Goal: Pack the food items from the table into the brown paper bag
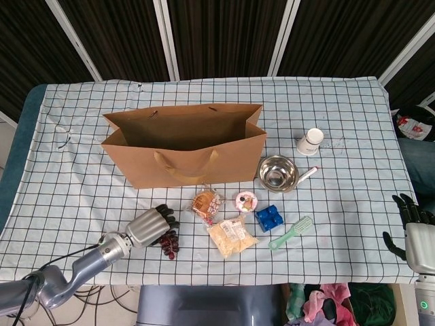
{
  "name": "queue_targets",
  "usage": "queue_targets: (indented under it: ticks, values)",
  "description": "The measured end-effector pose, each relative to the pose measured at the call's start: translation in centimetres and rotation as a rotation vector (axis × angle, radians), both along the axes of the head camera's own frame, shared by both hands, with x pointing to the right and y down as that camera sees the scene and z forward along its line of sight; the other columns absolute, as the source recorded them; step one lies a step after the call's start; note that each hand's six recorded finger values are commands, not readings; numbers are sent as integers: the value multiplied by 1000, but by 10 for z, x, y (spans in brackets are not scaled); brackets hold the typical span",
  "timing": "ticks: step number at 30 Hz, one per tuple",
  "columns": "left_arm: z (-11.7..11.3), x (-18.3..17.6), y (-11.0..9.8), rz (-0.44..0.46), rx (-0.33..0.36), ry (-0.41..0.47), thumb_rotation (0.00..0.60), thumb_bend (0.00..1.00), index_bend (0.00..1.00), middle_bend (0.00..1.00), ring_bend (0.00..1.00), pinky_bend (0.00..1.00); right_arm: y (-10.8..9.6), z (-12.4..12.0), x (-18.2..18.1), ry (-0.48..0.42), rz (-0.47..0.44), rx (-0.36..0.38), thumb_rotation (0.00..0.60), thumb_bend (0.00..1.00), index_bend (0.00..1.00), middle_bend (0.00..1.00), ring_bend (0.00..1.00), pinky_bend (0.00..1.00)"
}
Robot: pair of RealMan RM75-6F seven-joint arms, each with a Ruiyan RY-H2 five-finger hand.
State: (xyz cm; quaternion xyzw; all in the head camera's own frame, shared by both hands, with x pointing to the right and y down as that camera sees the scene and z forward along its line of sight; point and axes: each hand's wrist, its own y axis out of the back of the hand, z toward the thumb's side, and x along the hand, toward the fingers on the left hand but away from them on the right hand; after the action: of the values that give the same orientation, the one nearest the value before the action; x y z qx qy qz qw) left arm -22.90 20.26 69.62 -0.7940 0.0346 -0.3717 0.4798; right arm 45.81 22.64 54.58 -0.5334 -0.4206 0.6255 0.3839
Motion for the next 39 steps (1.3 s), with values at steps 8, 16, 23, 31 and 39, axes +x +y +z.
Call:
queue_targets:
  ticks: [8, 16, 23, 31, 39]
  values:
    - [-7, 2, -7, -17, 24, 33, 600, 481, 544, 622, 422, 485, 0, 0, 1, -2, 3, -8, 600, 267, 122, 107, 201, 240]
    - [-31, -5, -26, -75, 75, 85, 600, 481, 554, 631, 430, 509, 1, 1, -1, -6, 2, -16, 600, 268, 122, 107, 201, 240]
    - [-65, -10, -39, -91, 140, 124, 600, 481, 554, 630, 430, 520, 1, 0, 0, -5, 7, -15, 600, 267, 122, 107, 201, 240]
    - [-137, -13, -60, -122, 265, 215, 600, 481, 555, 625, 430, 519, 1, -1, 1, -3, 13, -11, 600, 267, 121, 107, 201, 240]
    - [-240, -8, -124, -231, 451, 307, 600, 481, 549, 610, 429, 526, 1, 0, 3, 2, 19, -12, 600, 268, 121, 107, 201, 240]
